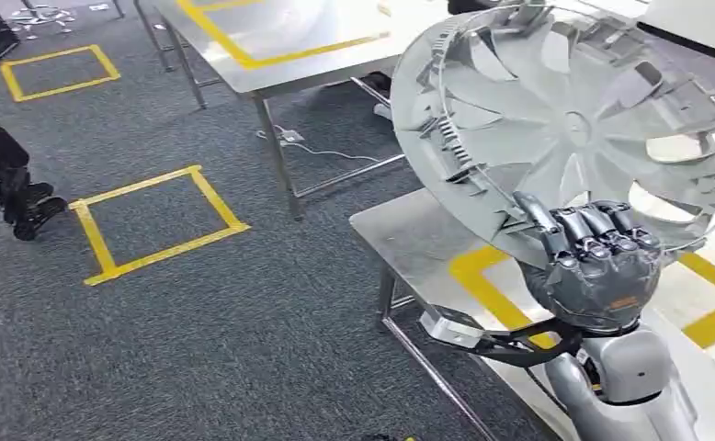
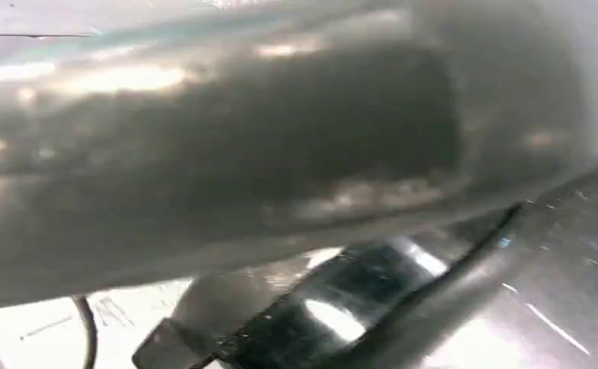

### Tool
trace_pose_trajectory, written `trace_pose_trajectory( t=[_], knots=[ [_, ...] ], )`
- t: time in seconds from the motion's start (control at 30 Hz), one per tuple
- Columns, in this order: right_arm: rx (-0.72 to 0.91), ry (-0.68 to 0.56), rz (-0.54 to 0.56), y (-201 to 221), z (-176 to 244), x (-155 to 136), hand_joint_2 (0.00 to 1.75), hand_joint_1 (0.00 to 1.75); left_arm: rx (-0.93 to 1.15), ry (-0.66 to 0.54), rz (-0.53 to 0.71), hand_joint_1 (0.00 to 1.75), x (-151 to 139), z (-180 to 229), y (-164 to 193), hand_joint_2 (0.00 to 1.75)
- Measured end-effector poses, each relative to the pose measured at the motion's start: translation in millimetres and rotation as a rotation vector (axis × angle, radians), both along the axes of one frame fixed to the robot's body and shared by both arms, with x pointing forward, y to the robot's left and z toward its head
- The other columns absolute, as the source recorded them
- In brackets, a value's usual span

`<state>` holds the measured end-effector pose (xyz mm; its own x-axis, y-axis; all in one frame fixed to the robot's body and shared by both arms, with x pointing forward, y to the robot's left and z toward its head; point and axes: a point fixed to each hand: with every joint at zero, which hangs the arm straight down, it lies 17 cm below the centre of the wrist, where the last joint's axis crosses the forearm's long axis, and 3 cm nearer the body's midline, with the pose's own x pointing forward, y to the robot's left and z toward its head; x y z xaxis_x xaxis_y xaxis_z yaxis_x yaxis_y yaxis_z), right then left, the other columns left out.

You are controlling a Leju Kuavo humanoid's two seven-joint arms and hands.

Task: Take the parts from the cabinet and place them on the table.

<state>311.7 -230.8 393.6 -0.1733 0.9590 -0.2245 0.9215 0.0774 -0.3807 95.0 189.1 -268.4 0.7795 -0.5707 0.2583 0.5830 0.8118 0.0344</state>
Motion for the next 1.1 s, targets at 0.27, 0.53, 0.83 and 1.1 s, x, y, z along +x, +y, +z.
trace_pose_trajectory(
  t=[0.27, 0.53, 0.83, 1.1],
  knots=[
    [-0.002, 0.01, -0.015, -4, -3, 0, 1.75, 1.75, -0.004, -0.007, -0.015, 0.0, 8, 2, -2, 0.0],
    [0.017, 0.012, -0.024, -7, -3, 1, 1.75, 1.75, -0.006, 0.003, -0.017, 0.0, 3, 1, -3, 0.0],
    [0.018, 0.027, -0.029, -7, -8, 0, 1.75, 1.75, 0.0, 0.005, -0.015, 0.0, 3, 1, 0, 0.0],
    [0.016, 0.033, -0.034, -9, -10, 1, 1.75, 1.75, -0.006, 0.011, -0.011, 0.0, -1, 1, -4, 0.0]
  ],
)
